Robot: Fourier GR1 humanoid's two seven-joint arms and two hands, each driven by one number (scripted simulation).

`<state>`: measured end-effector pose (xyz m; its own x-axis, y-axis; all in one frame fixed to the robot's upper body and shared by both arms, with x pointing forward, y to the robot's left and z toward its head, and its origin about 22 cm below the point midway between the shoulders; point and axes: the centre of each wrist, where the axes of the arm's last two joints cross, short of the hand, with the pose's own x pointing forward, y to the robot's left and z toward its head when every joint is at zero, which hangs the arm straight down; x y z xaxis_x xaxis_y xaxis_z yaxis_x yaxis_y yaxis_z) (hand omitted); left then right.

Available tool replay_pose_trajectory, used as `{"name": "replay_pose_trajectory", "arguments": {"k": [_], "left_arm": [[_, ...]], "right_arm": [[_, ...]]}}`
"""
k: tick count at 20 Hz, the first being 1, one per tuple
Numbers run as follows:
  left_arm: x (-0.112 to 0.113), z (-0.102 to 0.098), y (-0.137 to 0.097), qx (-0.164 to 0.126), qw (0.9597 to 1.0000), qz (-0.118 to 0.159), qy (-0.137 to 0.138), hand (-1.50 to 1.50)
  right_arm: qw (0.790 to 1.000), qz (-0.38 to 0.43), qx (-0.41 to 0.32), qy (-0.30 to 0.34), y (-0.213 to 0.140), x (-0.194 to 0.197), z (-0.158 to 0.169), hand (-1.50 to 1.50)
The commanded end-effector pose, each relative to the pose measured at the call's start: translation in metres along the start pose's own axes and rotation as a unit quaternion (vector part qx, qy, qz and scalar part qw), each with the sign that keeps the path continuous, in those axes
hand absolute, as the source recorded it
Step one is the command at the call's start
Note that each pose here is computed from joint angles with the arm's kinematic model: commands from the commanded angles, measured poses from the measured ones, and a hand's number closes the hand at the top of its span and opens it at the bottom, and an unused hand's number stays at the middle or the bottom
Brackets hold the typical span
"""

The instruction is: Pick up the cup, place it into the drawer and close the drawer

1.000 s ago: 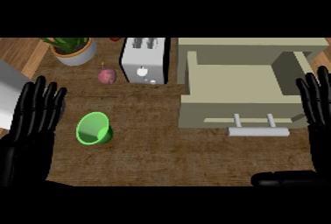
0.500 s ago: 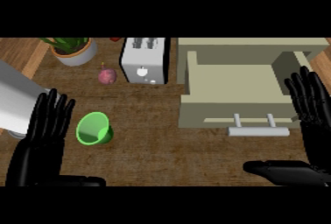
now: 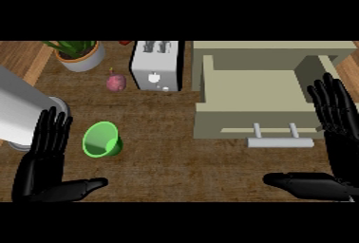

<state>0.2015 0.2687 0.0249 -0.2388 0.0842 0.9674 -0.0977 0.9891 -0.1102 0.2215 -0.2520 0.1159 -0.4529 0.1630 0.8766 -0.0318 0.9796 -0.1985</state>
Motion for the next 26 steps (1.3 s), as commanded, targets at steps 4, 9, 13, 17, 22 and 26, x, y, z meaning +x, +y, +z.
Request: {"name": "replay_pose_trajectory", "arguments": {"k": [4,9,13,17,22,26], "left_arm": [[-0.052,0.008,0.026,0.041,0.9980,-0.034,0.035,-1.50],[-0.083,0.012,0.046,0.047,0.9958,-0.055,0.055,-1.50],[-0.113,0.016,0.053,0.063,0.9942,-0.058,0.065,-1.50],[-0.132,0.007,0.074,0.068,0.9947,-0.040,0.065,-1.50],[-0.153,0.028,0.080,0.072,0.9949,-0.045,0.053,-1.50],[-0.164,0.027,0.089,0.067,0.9965,-0.028,0.041,-1.50]], "right_arm": [[1.000,0.004,0.001,0.001,-0.002,-0.013,-0.011,-1.50],[1.000,0.001,0.001,0.000,-0.004,-0.009,-0.011,-1.50],[1.000,-0.006,-0.005,-0.001,0.000,-0.006,-0.004,-1.50],[1.000,-0.004,0.004,-0.009,-0.003,0.015,-0.008,-1.50],[1.000,0.005,-0.001,-0.007,0.008,0.003,-0.002,-1.50],[1.000,-0.006,0.006,0.000,-0.009,-0.007,-0.016,-1.50]]}}
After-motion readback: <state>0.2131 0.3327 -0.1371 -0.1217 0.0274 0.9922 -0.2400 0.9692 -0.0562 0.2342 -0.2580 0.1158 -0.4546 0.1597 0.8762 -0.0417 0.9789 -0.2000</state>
